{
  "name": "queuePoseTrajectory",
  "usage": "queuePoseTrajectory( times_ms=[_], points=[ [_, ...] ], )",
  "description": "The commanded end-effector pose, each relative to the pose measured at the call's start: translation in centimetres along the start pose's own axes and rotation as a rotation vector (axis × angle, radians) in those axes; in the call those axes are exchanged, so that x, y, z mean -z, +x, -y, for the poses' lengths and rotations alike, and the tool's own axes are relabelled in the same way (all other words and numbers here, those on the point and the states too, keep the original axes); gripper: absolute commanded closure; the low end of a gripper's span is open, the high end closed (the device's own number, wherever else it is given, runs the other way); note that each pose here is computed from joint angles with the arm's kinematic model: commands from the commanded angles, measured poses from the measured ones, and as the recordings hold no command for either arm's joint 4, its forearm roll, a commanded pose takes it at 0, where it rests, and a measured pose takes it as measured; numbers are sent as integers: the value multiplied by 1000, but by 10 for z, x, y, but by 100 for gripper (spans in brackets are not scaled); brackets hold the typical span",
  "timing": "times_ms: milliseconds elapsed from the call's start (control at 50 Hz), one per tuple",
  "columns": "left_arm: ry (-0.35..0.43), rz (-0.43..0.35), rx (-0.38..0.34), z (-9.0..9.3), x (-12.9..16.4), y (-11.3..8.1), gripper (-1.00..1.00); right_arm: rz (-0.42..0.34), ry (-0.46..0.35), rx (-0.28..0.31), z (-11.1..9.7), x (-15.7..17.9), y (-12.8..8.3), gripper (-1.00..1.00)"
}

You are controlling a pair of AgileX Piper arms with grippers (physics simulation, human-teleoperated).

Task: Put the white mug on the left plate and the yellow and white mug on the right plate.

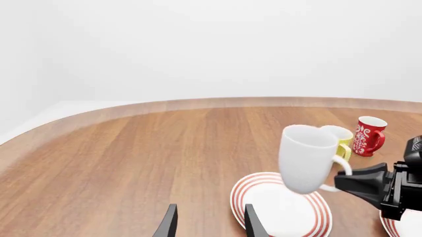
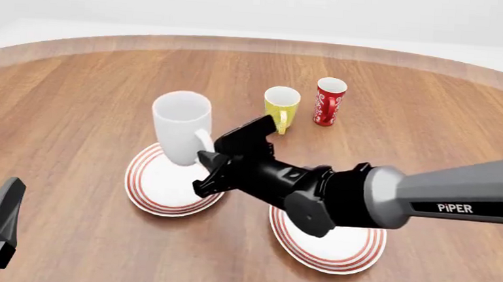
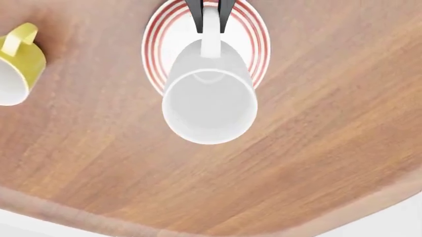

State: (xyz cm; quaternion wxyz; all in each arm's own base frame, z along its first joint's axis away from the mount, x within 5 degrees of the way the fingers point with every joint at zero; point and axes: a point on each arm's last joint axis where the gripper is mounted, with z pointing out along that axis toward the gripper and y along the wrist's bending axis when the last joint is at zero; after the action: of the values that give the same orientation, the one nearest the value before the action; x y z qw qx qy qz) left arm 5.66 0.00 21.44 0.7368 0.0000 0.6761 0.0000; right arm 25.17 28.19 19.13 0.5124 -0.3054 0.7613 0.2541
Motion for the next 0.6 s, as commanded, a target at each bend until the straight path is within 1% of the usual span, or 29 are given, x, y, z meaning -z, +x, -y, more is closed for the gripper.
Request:
queuePoseTrajectory(
  times_ms=[20, 340, 600],
  points=[
    [0, 0, 0, 0, 0, 0, -100, -7, -5, -9, -2, -7, 3, 100],
    [0, 0, 0, 0, 0, 0, -100, -22, -19, -11, -8, -15, 7, 100],
    [0, 0, 0, 0, 0, 0, -100, -30, -21, -11, -9, -18, 9, 100]
  ],
)
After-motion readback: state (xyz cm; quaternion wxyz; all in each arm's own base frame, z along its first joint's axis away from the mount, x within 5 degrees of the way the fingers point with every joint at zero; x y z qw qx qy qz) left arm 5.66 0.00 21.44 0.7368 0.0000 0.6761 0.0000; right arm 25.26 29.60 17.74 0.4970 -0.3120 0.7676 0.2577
